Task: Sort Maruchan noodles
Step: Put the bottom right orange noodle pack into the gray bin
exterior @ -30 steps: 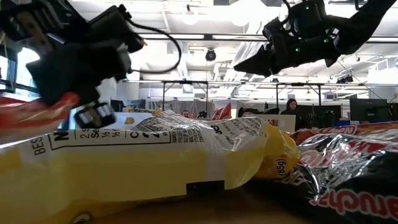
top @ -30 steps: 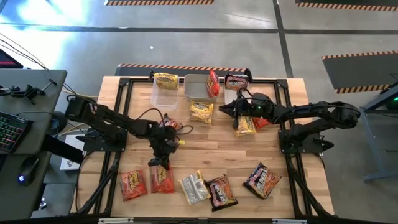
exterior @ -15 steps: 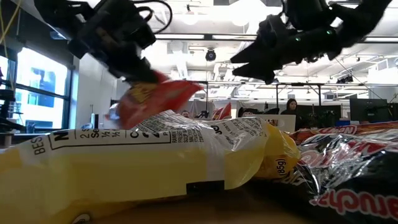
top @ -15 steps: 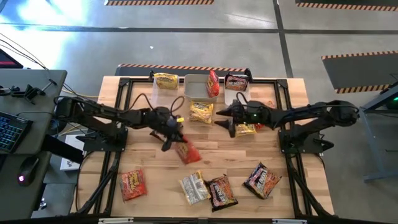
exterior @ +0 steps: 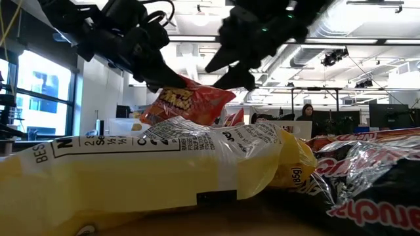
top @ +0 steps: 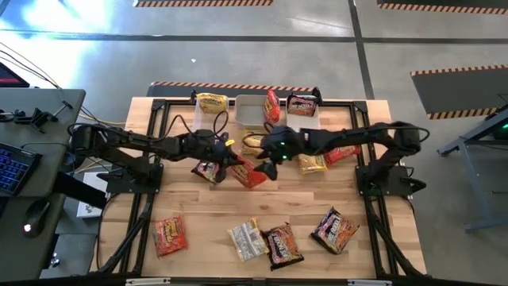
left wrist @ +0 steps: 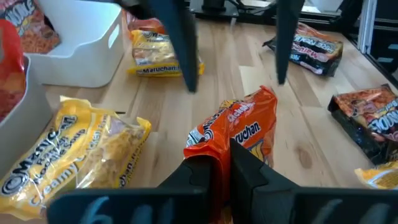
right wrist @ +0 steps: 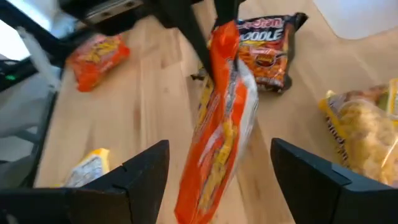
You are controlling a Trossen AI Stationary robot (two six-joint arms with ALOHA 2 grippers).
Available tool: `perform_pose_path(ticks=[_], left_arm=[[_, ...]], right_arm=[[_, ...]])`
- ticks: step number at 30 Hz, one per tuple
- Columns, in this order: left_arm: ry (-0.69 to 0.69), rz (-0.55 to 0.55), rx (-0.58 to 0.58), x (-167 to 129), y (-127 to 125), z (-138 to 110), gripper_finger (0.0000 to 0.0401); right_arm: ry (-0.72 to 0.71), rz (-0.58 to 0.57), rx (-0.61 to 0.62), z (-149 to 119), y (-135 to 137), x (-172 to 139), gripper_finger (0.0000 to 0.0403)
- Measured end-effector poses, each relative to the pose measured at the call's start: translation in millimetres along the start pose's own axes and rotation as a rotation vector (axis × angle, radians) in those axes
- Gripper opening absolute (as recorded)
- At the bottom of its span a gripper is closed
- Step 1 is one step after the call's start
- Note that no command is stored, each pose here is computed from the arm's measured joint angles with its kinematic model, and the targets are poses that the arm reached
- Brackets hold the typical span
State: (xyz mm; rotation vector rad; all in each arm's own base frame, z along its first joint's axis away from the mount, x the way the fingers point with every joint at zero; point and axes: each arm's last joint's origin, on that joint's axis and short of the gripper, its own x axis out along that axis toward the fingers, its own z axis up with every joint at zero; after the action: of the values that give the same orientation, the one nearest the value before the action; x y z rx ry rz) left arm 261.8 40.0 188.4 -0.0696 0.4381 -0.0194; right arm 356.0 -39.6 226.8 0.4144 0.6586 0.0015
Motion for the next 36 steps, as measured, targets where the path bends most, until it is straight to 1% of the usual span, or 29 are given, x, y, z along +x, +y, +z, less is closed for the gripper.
perform_pose_path(ticks=[6, 11, 19, 27, 31, 34, 36], left_arm=[[-0.001, -0.001, 0.028, 0.0, -0.1, 0.1, 0.0010], [-0.001, -0.001, 0.028, 0.0, -0.1, 0.1, 0.0010], [-0.003, -0.002, 0.047, 0.0, -0.1, 0.3, 0.0010], [-0.006, -0.002, 0.048, 0.0, -0.1, 0.6, 0.0010], [-0.007, -0.002, 0.048, 0.0, -0.1, 0.6, 0.0010], [-0.010, -0.001, 0.048, 0.0, -0.1, 1.0, 0.0010], [-0.015, 0.000, 0.049, 0.0, 0.0, 1.5, 0.0010]], right_arm=[[0.089, -0.097, -0.056, 25.5, 3.0, 10.0, 0.0262], [0.119, -0.099, -0.075, 36.2, 5.6, 13.6, 0.0262], [0.129, -0.091, -0.054, 38.0, 2.2, 11.9, 0.0262], [0.131, -0.110, -0.028, 38.9, -3.6, 10.3, 0.0262], [0.155, -0.082, -0.064, 37.2, -3.1, 10.1, 0.0262], [0.169, -0.052, -0.060, 36.3, -2.3, 9.9, 0.0262], [0.169, -0.054, -0.028, 36.3, -2.3, 9.9, 0.0262]])
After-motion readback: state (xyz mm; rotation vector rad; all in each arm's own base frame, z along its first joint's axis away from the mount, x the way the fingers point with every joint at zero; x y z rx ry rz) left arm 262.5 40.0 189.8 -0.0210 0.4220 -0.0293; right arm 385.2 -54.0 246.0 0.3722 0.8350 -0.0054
